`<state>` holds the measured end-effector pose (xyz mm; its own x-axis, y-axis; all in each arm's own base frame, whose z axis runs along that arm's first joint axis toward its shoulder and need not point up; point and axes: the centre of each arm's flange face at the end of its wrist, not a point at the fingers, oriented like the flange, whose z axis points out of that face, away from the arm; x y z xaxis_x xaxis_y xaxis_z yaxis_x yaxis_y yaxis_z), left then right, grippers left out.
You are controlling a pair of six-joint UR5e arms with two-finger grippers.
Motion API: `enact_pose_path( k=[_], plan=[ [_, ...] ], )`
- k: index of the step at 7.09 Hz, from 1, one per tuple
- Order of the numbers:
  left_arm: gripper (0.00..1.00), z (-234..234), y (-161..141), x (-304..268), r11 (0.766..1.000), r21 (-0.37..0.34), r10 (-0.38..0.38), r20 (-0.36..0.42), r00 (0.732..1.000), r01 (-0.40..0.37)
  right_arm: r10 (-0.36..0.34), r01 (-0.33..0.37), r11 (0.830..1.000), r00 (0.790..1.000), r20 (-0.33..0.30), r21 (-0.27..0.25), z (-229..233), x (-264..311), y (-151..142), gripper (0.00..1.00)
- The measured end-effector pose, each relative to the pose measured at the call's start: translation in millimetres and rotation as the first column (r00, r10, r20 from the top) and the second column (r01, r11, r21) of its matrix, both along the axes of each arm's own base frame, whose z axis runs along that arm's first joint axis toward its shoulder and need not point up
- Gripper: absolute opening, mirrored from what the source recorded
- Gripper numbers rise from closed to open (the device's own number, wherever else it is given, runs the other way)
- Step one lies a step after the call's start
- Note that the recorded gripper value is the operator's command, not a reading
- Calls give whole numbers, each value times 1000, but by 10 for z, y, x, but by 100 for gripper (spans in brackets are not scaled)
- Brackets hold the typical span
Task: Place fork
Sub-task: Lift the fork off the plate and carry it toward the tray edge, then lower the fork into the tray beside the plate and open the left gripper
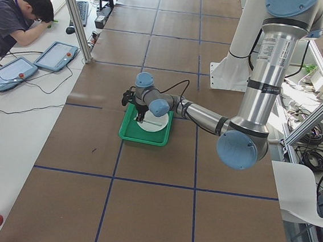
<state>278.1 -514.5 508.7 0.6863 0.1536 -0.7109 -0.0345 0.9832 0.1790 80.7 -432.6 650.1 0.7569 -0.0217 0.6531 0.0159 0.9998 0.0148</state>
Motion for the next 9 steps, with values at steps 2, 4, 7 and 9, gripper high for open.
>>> enact_pose_path(
  k=[2, 4, 7, 9],
  plan=[
    [1, 255, 1, -207, 1000, 1, 5, 30, 1000, -5, 0, 0, 1000, 1000, 0, 0, 0, 0, 0, 100],
    [99, 363, -3, -253, 1000, -8, 4, 43, 999, -4, 0, 0, 1000, 1000, 0, 0, 0, 0, 0, 100],
    [100, 373, -10, -263, 1000, -10, 4, 43, 999, -4, 0, 0, 1000, 1000, 0, 0, 0, 0, 0, 100],
    [100, 279, -152, -540, 999, 36, -15, 38, 999, 14, 0, 0, 1000, 1000, 0, 0, 0, 0, 0, 100]
  ],
)
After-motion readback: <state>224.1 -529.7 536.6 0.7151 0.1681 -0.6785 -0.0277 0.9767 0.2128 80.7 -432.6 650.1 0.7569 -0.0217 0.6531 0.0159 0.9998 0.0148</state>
